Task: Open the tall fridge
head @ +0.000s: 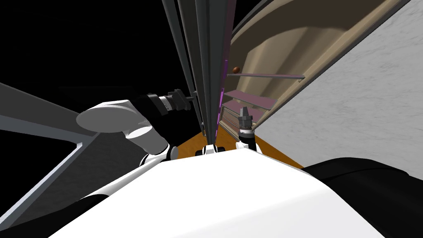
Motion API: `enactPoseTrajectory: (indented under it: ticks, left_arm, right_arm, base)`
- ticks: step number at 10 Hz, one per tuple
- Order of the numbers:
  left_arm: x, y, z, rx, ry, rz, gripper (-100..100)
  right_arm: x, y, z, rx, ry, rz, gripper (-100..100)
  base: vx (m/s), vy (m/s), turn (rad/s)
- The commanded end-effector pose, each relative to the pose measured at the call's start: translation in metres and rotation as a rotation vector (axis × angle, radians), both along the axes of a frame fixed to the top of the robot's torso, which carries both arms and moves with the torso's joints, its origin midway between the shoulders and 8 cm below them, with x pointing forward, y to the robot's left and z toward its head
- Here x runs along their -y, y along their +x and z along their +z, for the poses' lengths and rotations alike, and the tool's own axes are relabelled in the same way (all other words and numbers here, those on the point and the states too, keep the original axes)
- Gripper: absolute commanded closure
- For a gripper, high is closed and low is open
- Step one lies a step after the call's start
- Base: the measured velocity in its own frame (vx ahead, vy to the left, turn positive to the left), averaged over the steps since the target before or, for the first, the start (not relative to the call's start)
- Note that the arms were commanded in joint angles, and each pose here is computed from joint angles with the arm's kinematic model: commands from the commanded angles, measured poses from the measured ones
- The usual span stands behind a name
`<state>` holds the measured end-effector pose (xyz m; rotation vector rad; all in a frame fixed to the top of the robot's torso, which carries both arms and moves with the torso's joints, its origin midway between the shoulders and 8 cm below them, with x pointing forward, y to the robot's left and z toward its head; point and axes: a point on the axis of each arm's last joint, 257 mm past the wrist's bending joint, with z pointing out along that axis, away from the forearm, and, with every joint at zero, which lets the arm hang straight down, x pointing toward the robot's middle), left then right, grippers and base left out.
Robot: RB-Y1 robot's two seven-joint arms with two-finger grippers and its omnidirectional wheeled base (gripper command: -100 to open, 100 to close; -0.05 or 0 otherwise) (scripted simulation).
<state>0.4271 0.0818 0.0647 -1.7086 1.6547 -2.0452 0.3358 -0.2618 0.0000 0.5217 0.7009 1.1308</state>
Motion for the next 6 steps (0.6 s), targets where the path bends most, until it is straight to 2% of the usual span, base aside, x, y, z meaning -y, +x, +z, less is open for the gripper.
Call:
enactPoseTrajectory:
  ticks: [1,4,5,6]
  left_arm:
    - [-0.019,0.02,0.009,0.018,-0.027,0.069,-100]
    - [-0.037,0.036,0.018,0.035,-0.049,0.133,-100]
    - [-0.032,0.031,0.014,0.026,-0.04,0.117,-100]
    - [-0.034,0.032,0.014,0.028,-0.042,0.122,-100]
  right_arm:
    - [0.0,0.0,0.0,0.0,0.0,0.0,0]
    - [0.0,0.0,0.0,0.0,0.0,0.0,0]
    - [0.0,0.0,0.0,0.0,0.0,0.0,0]
    - [0.0,0.0,0.0,0.0,0.0,0.0,0]
  base:
    - [0.026,-0.127,0.12]
    - [-0.002,-0.09,0.092]
    - [-0.019,-0.043,0.03]
    - [-0.01,-0.006,0.006]
